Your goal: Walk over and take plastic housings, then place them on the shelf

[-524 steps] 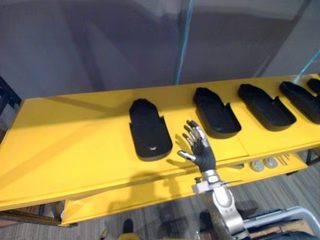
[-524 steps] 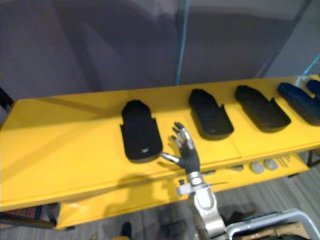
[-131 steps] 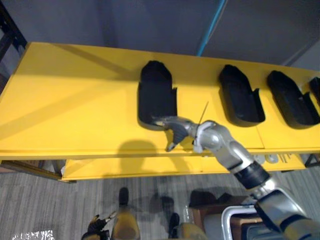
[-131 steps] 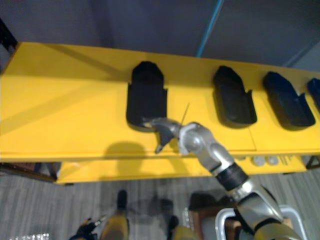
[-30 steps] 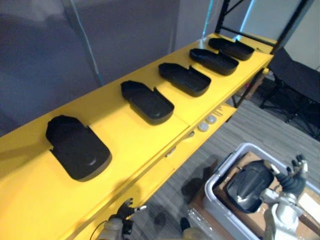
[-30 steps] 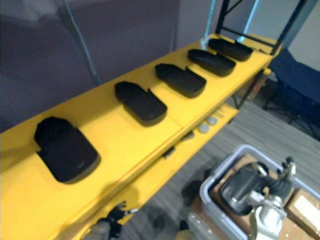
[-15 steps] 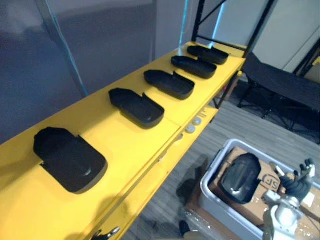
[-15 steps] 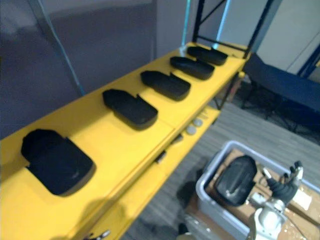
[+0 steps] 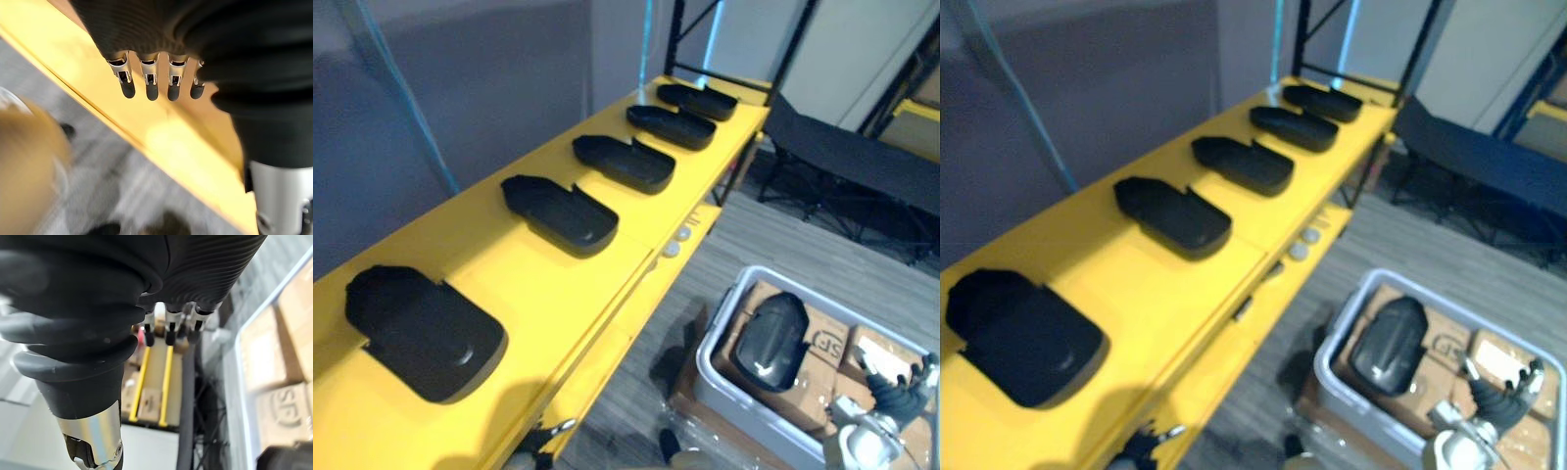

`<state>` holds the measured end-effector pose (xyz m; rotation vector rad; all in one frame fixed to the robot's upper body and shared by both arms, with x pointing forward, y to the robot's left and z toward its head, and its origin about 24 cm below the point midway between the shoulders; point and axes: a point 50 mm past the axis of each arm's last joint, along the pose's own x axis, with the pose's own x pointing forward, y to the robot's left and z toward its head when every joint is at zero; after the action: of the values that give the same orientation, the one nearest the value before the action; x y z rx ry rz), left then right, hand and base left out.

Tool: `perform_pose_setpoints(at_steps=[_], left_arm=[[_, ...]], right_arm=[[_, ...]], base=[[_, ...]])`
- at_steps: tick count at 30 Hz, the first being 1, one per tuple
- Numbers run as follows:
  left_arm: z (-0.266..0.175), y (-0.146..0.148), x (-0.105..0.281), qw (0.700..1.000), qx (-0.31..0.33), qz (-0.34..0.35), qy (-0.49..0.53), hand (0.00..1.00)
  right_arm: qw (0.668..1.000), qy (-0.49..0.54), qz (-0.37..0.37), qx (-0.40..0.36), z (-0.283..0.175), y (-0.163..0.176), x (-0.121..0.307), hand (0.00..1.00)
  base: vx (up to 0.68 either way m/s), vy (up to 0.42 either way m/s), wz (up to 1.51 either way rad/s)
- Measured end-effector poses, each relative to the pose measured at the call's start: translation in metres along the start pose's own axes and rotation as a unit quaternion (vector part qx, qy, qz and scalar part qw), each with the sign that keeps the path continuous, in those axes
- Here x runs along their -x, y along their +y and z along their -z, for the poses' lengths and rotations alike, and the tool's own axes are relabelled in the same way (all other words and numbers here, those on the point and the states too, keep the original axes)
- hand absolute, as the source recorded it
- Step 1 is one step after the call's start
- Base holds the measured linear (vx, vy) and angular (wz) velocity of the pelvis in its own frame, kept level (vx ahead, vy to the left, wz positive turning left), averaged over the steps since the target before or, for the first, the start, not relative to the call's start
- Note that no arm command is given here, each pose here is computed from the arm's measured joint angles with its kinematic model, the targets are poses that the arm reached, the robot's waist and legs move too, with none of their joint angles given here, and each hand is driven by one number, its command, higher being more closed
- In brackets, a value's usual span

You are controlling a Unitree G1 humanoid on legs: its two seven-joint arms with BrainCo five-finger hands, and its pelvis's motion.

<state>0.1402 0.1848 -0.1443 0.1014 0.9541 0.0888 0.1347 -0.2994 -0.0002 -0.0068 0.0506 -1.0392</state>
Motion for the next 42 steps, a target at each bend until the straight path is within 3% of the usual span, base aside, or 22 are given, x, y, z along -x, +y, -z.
perform_pose_setpoints(at_steps=[4, 9, 17, 21, 28, 32, 36, 42], left_arm=[[-0.016, -0.012, -0.001, 0.999, -0.019, 0.026, -0.030, 0.00], [-0.002, -0.007, 0.001, 0.999, -0.029, 0.027, -0.006, 0.00], [0.064, 0.047, 0.024, 0.993, 0.021, -0.077, 0.092, 0.00], [0.071, 0.049, 0.027, 0.992, 0.016, -0.077, 0.099, 0.00], [0.041, 0.031, 0.016, 0.998, 0.014, -0.051, 0.036, 0.00], [0.019, 0.028, 0.015, 0.998, 0.037, -0.055, -0.015, 0.00], [0.023, 0.045, 0.017, 0.991, 0.090, -0.095, -0.009, 0.00], [0.053, 0.080, 0.029, 0.985, 0.089, -0.142, 0.040, 0.00]], right_arm=[[1.000, -0.005, -0.002, -0.005, 0.000, 0.001, 0.002, 0.00], [1.000, -0.025, -0.012, -0.011, -0.006, 0.011, 0.000, 0.00], [0.997, -0.047, -0.058, -0.012, -0.017, 0.024, -0.009, 0.00], [0.997, -0.053, -0.064, -0.004, -0.022, 0.025, -0.014, 0.00], [0.997, -0.042, -0.066, -0.007, -0.023, 0.025, -0.017, 0.00], [0.993, -0.060, -0.103, -0.005, -0.030, 0.034, -0.011, 0.00], [0.986, -0.091, -0.140, -0.004, -0.040, 0.061, -0.008, 0.00], [0.980, -0.126, -0.154, -0.009, -0.059, 0.078, -0.010, 0.00]], base=[[0.01, 0.000, -0.16], [0.00, 0.002, -0.01], [-0.01, -0.013, -0.13], [-0.01, -0.002, 0.10], [-0.01, -0.017, -0.05], [-0.10, -0.066, -0.78], [-0.17, -0.041, -0.96], [0.06, -0.227, -0.18]])
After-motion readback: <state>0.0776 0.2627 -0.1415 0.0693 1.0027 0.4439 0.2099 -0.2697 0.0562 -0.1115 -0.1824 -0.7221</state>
